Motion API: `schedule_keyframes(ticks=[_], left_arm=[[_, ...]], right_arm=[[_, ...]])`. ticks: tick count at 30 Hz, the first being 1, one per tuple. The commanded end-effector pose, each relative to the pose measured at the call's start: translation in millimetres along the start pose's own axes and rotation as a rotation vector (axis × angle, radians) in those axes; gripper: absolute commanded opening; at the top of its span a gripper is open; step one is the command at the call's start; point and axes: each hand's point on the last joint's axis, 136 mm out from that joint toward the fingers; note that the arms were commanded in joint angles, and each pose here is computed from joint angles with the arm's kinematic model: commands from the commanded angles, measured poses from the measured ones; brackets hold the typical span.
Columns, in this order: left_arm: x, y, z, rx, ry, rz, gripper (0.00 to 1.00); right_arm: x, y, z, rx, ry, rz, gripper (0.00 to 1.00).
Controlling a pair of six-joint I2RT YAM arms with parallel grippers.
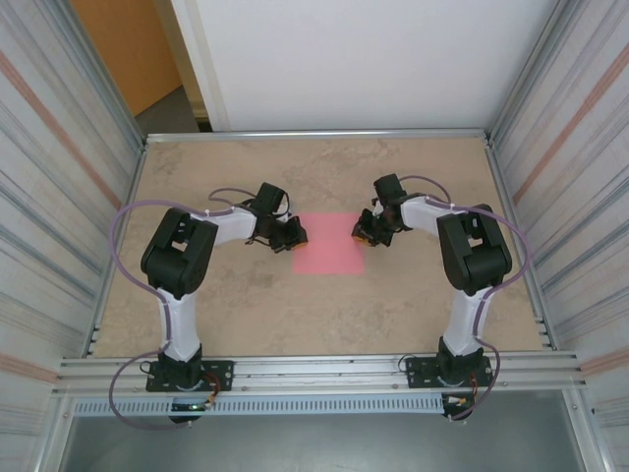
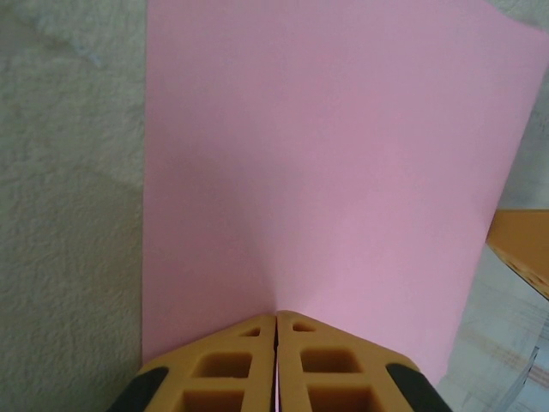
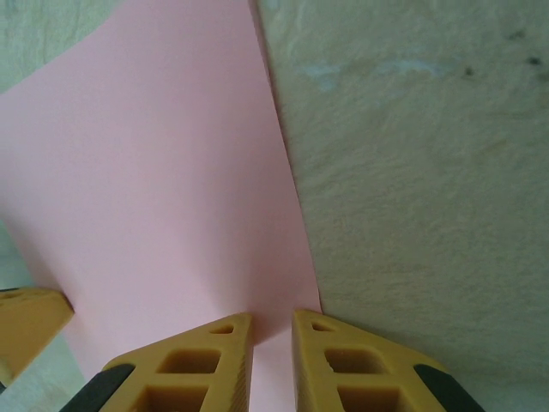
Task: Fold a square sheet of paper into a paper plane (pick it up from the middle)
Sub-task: First fold in half a square sheet of paper at the center of the table.
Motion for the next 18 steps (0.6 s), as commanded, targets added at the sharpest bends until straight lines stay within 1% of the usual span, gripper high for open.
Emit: schedule_keyframes(ticks=[1, 5, 10, 18], left_arm=[[-5, -6, 5, 0.02, 0.006, 0.03, 0.08], [-6, -7, 6, 0.026, -0.002, 0.026, 0.09], [-5, -6, -3, 0.029, -0.057, 0.013, 0.11], [3, 2, -23, 0.015, -0.158, -0.04, 0.21]], right_arm=[[-16, -9, -5, 0.011, -0.019, 0.045, 0.19], [-19, -7, 1, 0.005, 0.006, 0.043, 0.19], [-25, -9, 8, 0.017, 0.019, 0.054, 0.19], [-36, -12, 21, 0.032, 0.039, 0.066, 0.19]])
Point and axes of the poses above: each hand's point on the last joint's axis, 136 mm out from that joint toward the fingers, its own x axis back along the fingers, its own z axis along the line the jaws close on, y = z × x, and after that the axes turned 5 degrees about x, right-handed
